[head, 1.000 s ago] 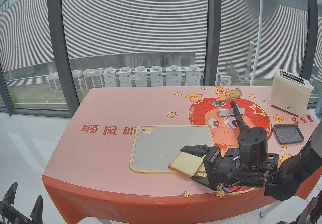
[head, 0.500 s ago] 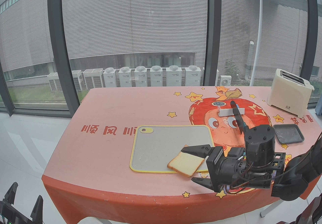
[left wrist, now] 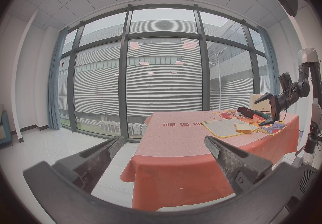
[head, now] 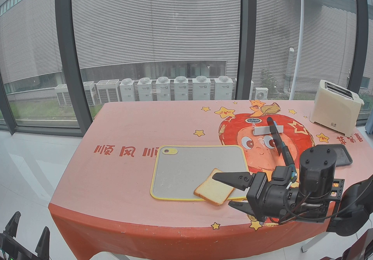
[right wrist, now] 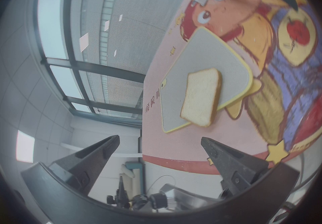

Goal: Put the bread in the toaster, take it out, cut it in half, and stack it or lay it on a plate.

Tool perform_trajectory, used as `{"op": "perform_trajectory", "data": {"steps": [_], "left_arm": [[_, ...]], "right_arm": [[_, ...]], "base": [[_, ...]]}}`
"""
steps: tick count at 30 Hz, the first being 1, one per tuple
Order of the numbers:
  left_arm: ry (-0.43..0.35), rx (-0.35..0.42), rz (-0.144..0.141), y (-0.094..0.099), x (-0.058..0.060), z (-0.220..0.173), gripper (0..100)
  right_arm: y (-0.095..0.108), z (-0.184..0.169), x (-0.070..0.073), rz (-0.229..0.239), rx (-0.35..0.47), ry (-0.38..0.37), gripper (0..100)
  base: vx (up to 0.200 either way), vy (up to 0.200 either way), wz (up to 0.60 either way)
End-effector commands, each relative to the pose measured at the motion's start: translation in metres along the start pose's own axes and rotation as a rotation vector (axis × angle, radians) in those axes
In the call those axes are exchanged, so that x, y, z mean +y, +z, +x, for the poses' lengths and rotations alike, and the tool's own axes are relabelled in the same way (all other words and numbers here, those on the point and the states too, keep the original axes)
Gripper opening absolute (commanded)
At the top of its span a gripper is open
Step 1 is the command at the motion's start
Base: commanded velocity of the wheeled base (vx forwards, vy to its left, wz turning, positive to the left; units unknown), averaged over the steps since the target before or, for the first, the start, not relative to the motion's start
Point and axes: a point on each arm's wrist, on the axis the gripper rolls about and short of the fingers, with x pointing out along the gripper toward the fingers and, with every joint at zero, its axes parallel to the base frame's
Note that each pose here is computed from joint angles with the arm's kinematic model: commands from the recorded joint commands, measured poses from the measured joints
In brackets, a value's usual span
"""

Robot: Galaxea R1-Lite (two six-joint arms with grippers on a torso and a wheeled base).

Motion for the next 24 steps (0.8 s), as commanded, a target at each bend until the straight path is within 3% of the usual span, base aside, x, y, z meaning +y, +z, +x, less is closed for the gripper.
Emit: {"op": "perform_trajectory", "data": {"steps": [1, 2, 7, 8, 9, 11, 13, 14, 15, 16, 17, 18, 20, 21, 22, 24], "left_arm": [[0.000, 0.018, -0.001, -0.005, 0.000, 0.001, 100], [0.000, 0.018, -0.001, -0.005, 0.000, 0.001, 100], [0.000, 0.018, -0.001, -0.005, 0.000, 0.001, 100], [0.000, 0.018, -0.001, -0.005, 0.000, 0.001, 100], [0.000, 0.018, -0.001, -0.005, 0.000, 0.001, 100], [0.000, 0.018, -0.001, -0.005, 0.000, 0.001, 100], [0.000, 0.018, -0.001, -0.005, 0.000, 0.001, 100], [0.000, 0.019, -0.001, -0.005, 0.000, 0.001, 100], [0.000, 0.019, -0.001, -0.005, 0.000, 0.001, 100], [0.000, 0.018, -0.001, -0.005, 0.000, 0.001, 100], [0.000, 0.018, -0.001, -0.005, 0.000, 0.001, 100], [0.000, 0.018, -0.001, -0.005, 0.000, 0.001, 100], [0.000, 0.018, -0.001, -0.005, 0.000, 0.001, 100], [0.000, 0.018, -0.001, -0.005, 0.000, 0.001, 100], [0.000, 0.018, -0.001, -0.005, 0.000, 0.001, 100], [0.000, 0.018, -0.001, -0.005, 0.000, 0.001, 100]], "right_arm": [[0.001, -0.008, 0.003, -0.098, -0.023, 0.013, 0], [0.001, -0.008, 0.002, -0.194, -0.025, 0.009, 0], [0.005, -0.008, 0.001, -0.471, -0.036, -0.006, 0], [0.005, -0.007, 0.001, -0.483, -0.037, -0.007, 0], [0.004, -0.006, -0.001, -0.540, -0.030, -0.016, 0], [0.001, -0.006, -0.003, -0.602, -0.018, -0.023, 0], [0.002, -0.006, -0.004, -0.626, -0.018, -0.025, 0], [0.004, -0.007, -0.005, -0.714, -0.023, -0.037, 0], [0.004, -0.007, -0.005, -0.714, -0.023, -0.037, 0], [0.021, -0.006, -0.006, -0.826, -0.065, -0.076, 0], [0.030, -0.005, -0.003, -0.902, -0.087, -0.096, 0], [0.035, -0.005, -0.002, -0.942, -0.091, -0.110, 0], [0.041, -0.009, -0.006, -1.084, -0.077, -0.139, 0], [0.041, -0.010, -0.006, -1.091, -0.077, -0.139, 0], [0.042, -0.018, -0.011, -1.157, -0.067, -0.142, 0], [0.039, -0.022, -0.018, -1.153, -0.039, -0.146, 0]], "base": [[0.000, 0.000, 0.00], [0.000, 0.000, 0.00], [0.000, 0.000, 0.00], [0.000, 0.000, 0.00], [0.000, 0.000, 0.00], [0.000, 0.000, 0.00], [0.000, 0.000, 0.00], [0.000, 0.000, 0.00], [0.000, 0.000, 0.00], [0.000, 0.000, 0.00], [0.000, 0.000, 0.00], [0.000, 0.000, 0.00], [0.000, 0.000, 0.00], [0.000, 0.000, 0.00], [0.000, 0.000, 0.00], [0.000, 0.000, 0.00]]}}
